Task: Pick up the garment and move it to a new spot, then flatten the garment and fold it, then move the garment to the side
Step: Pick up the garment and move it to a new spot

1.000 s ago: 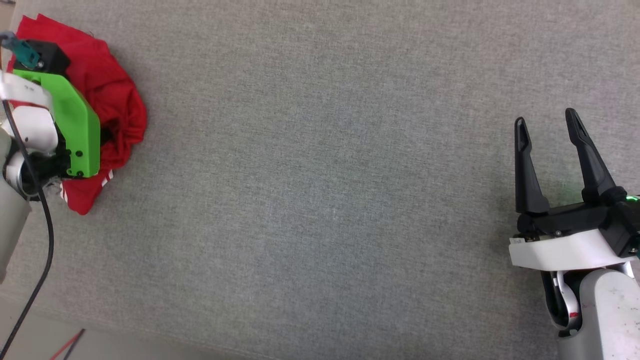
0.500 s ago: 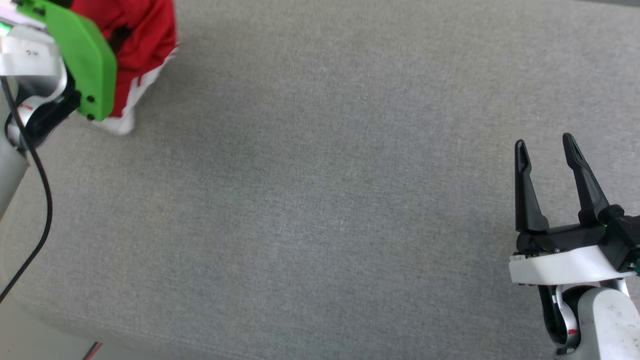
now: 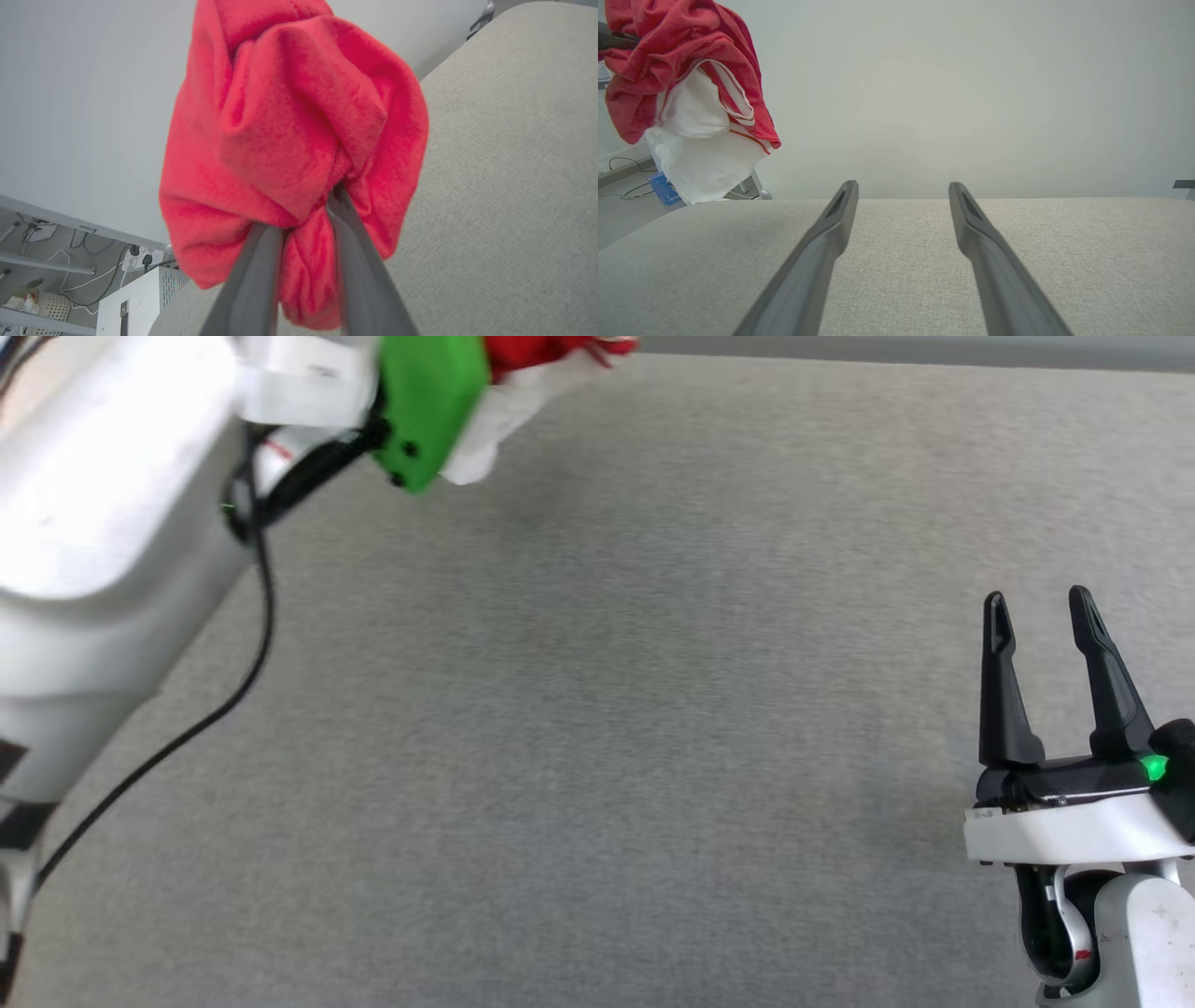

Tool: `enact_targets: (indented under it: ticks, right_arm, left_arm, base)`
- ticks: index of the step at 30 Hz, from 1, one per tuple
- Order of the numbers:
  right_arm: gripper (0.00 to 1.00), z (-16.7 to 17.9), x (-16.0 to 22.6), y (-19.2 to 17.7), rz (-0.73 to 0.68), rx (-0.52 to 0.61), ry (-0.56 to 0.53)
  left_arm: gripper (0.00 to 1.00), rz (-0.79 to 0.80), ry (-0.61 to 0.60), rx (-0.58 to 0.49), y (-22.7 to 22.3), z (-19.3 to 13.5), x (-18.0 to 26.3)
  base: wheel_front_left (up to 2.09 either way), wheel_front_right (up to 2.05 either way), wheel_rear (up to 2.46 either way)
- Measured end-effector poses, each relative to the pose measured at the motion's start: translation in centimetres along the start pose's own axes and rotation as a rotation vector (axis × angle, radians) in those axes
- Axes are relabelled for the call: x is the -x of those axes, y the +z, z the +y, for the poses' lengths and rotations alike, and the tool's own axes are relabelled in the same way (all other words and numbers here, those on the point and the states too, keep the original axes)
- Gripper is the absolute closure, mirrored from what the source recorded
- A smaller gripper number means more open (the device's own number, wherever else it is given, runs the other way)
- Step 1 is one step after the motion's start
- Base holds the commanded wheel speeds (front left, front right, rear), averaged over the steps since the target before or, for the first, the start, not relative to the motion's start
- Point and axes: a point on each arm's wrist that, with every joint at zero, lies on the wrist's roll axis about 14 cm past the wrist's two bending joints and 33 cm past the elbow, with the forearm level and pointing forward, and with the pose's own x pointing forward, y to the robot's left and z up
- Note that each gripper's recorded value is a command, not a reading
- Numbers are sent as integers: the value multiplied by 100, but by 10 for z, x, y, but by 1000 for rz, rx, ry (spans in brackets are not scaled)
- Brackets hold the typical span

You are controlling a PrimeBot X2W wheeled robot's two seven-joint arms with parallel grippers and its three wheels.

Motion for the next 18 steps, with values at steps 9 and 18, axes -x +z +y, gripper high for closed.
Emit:
enact_targets:
  ticks: [9,18]
  right_arm:
    - [0,-51,28,13,1,35,-153]
    - [0,-74,39,-1,51,65,-219]
  left_arm:
    - [100,-12,-314,-5,-14,-125,-77]
    - [100,139,-567,86,-96,-249,-94]
  base:
    - [0,0,0]
    - [0,0,0]
